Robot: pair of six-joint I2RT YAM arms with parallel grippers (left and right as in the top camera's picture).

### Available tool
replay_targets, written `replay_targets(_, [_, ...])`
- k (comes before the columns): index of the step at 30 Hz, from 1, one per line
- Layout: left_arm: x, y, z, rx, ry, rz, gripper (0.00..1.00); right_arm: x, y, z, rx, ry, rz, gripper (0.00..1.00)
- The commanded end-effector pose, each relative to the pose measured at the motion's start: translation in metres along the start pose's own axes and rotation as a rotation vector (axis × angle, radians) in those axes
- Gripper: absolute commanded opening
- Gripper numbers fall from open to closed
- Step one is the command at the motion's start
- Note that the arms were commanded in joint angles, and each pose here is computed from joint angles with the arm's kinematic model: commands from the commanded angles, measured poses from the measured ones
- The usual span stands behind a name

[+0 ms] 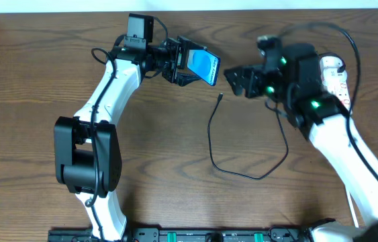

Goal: Plug charger to phone and switch on socket

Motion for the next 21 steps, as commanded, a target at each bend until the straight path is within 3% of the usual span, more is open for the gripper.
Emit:
replay_targets(1, [-0.012,0.006,-0.01,0.019,-0.057,-0.03,0.61,0.02,-0.024,0.014,0.022,0.033,0.024,0.73])
replay_targets(10, [-0.012,0.006,-0.01,0.019,-0.056,-0.03,0.61,0.038,-0.054,0.002,0.023,0.06,-0.052,0.69])
replay_targets(21, [-0.013,0.007,-0.012,0.042,-0.056,-0.032,0.61,0.038,-0.091,-0.008,0.015,0.041,-0.028,0.51])
Point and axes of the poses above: each gripper's point midway between its finger pads, its own y axis back along the fingers, its own x axis along the line the jaws close on, z = x × y, the point moved 10 cm from there along y, back along the fingers, and after that the axes turned 1 degree about -y, right-handed, at the moved point
